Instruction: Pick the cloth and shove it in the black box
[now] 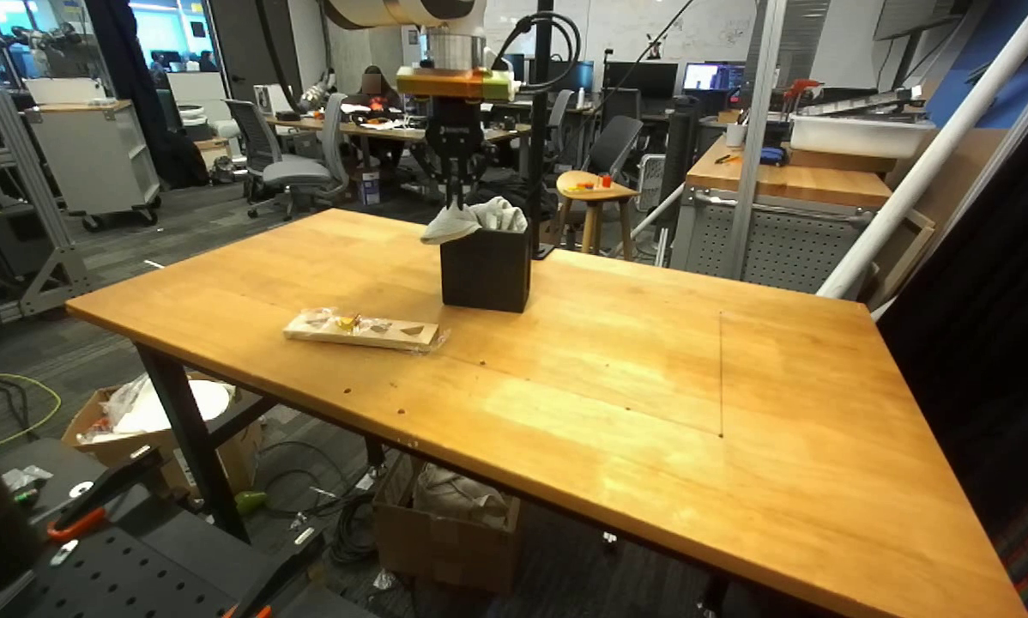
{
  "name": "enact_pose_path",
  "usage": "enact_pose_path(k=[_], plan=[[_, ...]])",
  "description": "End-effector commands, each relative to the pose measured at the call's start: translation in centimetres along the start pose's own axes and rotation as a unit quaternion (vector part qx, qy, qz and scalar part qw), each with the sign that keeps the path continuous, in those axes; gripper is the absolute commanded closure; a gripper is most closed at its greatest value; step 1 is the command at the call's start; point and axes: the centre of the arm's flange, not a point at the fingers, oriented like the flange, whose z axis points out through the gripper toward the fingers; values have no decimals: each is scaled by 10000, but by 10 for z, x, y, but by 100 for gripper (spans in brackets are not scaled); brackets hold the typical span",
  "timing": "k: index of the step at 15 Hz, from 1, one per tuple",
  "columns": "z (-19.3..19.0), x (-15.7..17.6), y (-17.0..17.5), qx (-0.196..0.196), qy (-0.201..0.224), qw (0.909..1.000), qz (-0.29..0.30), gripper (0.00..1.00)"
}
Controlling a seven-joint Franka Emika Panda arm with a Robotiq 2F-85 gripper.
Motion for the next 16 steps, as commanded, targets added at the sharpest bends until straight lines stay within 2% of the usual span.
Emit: enact_pose_path(k=[1, 10, 16], plan=[[-14, 10, 18, -81, 127, 9998, -87, 96], [-46, 9, 45, -187, 195, 9996, -121, 96], [-47, 13, 65, -130, 134, 9996, -205, 96]])
